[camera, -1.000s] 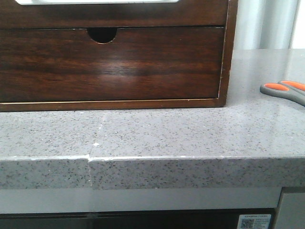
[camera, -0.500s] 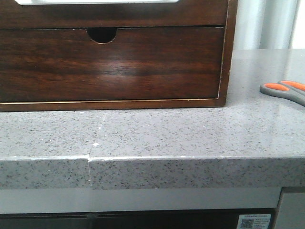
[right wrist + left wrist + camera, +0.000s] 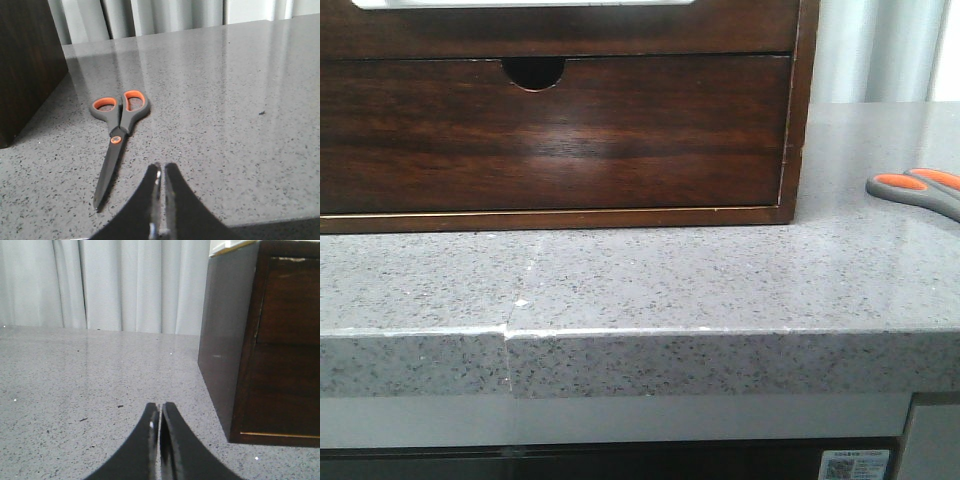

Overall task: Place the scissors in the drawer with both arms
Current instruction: 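Reach the left gripper to the drawer's finger hole and grip the front, then pull the drawer out toward the robot with the left gripper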

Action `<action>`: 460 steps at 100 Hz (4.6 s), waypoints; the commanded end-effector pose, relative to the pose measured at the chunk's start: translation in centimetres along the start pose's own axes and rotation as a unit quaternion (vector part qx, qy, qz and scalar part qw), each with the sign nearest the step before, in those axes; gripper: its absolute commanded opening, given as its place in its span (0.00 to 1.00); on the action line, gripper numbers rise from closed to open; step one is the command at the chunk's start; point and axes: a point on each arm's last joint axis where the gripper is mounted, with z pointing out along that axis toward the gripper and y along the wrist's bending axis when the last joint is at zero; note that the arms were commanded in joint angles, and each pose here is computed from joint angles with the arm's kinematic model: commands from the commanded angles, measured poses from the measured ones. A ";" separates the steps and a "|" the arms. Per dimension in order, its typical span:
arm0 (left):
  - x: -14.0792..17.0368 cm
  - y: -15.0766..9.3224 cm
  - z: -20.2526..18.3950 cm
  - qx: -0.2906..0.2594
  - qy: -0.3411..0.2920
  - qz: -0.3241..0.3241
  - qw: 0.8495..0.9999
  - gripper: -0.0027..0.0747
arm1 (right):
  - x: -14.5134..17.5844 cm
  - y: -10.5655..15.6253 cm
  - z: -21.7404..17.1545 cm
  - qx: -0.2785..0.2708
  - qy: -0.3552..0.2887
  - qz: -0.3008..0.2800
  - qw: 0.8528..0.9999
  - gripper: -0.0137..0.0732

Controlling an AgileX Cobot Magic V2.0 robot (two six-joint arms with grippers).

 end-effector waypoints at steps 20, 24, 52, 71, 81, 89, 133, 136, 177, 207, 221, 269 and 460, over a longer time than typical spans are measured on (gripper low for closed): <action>-5.8 -0.3 -0.2 0.004 -0.088 0.035 0.995 0.01 | -2.6 0.1 -0.6 -0.003 -0.081 -0.007 0.997 0.12; -6.3 -0.3 0.0 0.003 -0.089 0.053 0.995 0.01 | -2.7 0.1 -0.6 -0.003 -0.086 -0.005 0.996 0.12; -8.5 -0.4 0.8 0.004 -0.091 0.060 0.994 0.01 | -3.8 0.3 -1.0 -0.012 -0.098 0.038 0.994 0.12; -9.0 -0.5 1.0 0.010 -0.113 0.050 0.992 0.01 | -5.4 0.4 -1.5 -0.008 -0.087 0.010 0.996 0.11; -9.0 -0.5 1.0 0.010 -0.113 0.049 0.992 0.01 | -5.9 0.4 -1.2 -0.006 -0.054 0.006 0.999 0.11; -9.0 -0.5 1.0 0.010 -0.113 0.047 0.992 0.01 | -6.6 0.5 -0.5 -0.005 -0.034 0.007 0.999 0.11; -8.3 -0.4 1.6 0.006 -0.070 0.013 0.997 0.04 | -8.5 0.6 2.9 0.001 0.036 0.009 0.999 0.11; -8.3 -0.4 1.6 0.006 -0.071 0.013 0.997 0.09 | -8.4 0.6 2.9 0.001 0.038 0.009 0.999 0.11; -10.1 -1.1 1.5 0.033 -0.167 0.076 0.982 0.44 | -8.3 0.6 2.9 0.001 0.045 0.009 0.999 0.11; -9.9 -3.9 3.3 0.168 -0.142 0.276 0.936 0.44 | -8.3 0.6 2.9 0.001 0.045 0.009 0.999 0.11; -9.6 -5.6 5.0 0.231 -0.123 0.361 0.895 0.44 | -8.3 0.6 2.9 0.001 0.045 0.009 0.999 0.11; -10.0 -10.0 10.5 0.321 -0.092 0.528 0.781 0.44 | -8.3 0.6 2.9 0.001 0.045 0.009 0.999 0.11; -8.8 -11.0 6.5 0.372 -0.155 0.578 0.709 0.01 | -8.2 0.6 2.9 0.001 0.049 0.009 0.999 0.11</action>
